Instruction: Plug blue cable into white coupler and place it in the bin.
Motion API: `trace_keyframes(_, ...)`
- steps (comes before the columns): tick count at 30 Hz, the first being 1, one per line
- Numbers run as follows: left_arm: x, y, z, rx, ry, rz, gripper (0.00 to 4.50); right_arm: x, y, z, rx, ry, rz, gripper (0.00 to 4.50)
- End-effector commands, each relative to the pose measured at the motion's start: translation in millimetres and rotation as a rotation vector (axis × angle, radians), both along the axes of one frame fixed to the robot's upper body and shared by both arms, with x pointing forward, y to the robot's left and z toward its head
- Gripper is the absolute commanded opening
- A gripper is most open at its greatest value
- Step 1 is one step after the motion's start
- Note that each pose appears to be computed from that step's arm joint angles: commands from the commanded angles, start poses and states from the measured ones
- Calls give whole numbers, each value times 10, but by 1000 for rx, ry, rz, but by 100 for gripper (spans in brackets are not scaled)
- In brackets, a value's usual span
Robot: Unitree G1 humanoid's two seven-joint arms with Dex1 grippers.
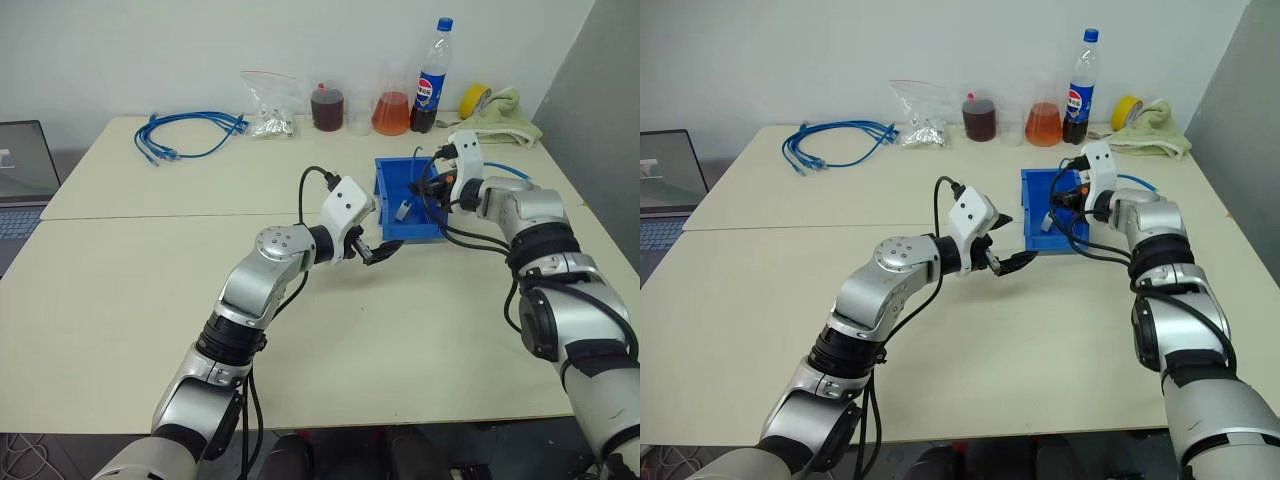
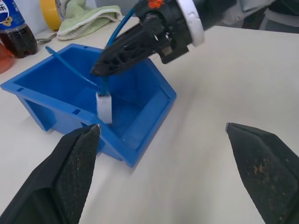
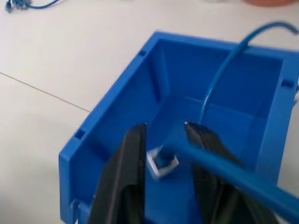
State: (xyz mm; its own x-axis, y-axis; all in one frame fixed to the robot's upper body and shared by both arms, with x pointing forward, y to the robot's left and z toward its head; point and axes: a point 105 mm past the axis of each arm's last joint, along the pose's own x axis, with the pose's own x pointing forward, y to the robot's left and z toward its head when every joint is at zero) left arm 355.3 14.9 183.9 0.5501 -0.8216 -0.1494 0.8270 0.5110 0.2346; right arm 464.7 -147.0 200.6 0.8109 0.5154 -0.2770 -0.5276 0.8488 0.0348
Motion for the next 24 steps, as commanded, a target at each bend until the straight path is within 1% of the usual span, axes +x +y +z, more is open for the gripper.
trace_keyframes(1,-18,-28,119,-7,-56,-8,450,80,-51,208,28,-54,-66,231)
trace_keyframes(3,-23,-22,109,-2,-55,-10,450,101,-83,227,39,-55,-99,269)
trace_keyframes(4,-24,-19,104,0,-55,-11,450,111,-99,237,45,-57,-117,301)
trace_keyframes(6,-17,-11,88,7,-54,-12,450,138,-184,262,40,-73,-176,346)
trace_keyframes(9,-11,-9,77,11,-54,-13,450,155,-296,265,46,-81,-242,432)
trace_keyframes(10,-9,-7,72,12,-53,-13,450,159,-328,277,64,-82,-263,444)
trace_keyframes(14,-9,-2,49,5,-45,-11,450,150,-427,352,127,-83,-300,444)
trace_keyframes(16,-14,10,42,-4,-40,-6,450,124,-441,382,140,-89,-271,444)
trace_keyframes(18,-19,46,42,-24,-38,7,450,75,-452,421,128,-121,-227,444)
trace_keyframes(19,-16,69,44,-37,-37,19,450,43,-466,442,98,-157,-211,444)
trace_keyframes(20,-12,114,48,-54,-38,37,450,-33,-470,468,56,-215,-181,444)
trace_keyframes(22,3,225,55,-88,-45,88,450,-234,-423,530,22,-332,-135,444)
trace_keyframes(24,64,440,63,-113,-87,210,450,-549,-289,565,10,-468,-56,444)
